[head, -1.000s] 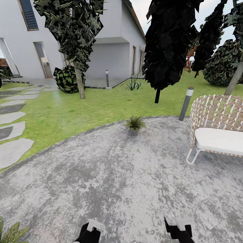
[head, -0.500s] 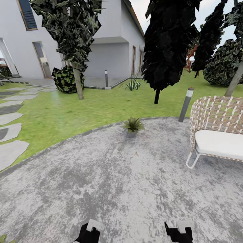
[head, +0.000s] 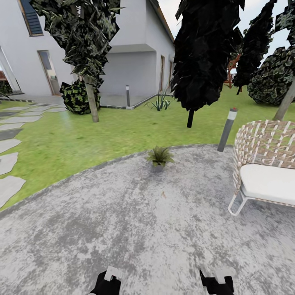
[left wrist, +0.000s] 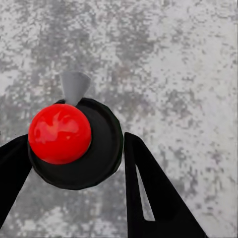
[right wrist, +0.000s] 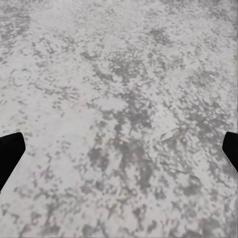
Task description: Pick up the pesticide atomizer in the garden and spray insectifuge to fully cover both potted plants in the garden.
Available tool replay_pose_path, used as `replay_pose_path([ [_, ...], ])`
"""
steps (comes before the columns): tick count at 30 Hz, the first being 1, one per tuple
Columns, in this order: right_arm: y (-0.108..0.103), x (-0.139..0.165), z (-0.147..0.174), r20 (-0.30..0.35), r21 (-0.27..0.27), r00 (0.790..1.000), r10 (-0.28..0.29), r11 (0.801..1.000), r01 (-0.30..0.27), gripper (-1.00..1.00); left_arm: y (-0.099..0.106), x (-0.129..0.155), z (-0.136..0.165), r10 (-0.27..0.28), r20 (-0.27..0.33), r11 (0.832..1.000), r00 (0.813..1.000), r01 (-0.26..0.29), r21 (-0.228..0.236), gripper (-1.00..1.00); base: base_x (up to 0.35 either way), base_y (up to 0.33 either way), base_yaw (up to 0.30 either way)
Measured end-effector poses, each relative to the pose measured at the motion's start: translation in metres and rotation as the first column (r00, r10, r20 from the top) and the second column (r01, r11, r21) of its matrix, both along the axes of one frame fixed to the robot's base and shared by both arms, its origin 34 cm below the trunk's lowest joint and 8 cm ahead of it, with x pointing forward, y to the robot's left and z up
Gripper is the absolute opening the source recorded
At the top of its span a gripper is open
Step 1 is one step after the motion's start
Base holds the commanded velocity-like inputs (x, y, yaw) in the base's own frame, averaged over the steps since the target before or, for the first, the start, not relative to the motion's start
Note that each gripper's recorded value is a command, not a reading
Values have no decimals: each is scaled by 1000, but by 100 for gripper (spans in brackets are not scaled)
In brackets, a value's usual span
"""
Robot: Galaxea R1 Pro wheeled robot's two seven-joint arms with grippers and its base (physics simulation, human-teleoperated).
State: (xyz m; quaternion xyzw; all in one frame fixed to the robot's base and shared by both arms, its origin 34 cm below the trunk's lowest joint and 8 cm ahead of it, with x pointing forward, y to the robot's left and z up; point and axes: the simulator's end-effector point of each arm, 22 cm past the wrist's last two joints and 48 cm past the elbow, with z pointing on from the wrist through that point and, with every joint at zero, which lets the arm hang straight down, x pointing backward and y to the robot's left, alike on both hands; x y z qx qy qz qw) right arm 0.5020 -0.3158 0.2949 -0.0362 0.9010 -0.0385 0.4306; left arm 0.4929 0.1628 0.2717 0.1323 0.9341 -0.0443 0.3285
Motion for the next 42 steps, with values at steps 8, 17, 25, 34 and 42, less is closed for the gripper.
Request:
replay_pose_path([
  [8, 0, 0, 0, 0, 0, 1000, -1, 1000, 1, 100, 0, 0, 0, 0, -1, 1000, 1000, 0, 0, -100, 339, -1, 0],
  [17, 0, 0, 0, 0, 0, 1000, -1, 1000, 1, 100, 0, -1, 0, 0, -1, 1000, 1000, 0, 0, -100, 339, 0, 0],
  [25, 0, 0, 0, 0, 0, 1000, 0, 1000, 0, 100, 0, 0, 0, 0, 0, 1000, 1000, 0, 0, -100, 339, 0, 0],
  [34, 0, 0, 0, -1, 0, 1000, 0, 1000, 0, 100, 0, -1, 0, 0, -1, 1000, 1000, 0, 0, -100, 339, 0, 0],
  [42, 0, -1, 0, -1, 0, 1000, 0, 1000, 0, 100, 0, 0, 0, 0, 0, 1000, 1000, 0, 0, -100, 339, 0, 0],
])
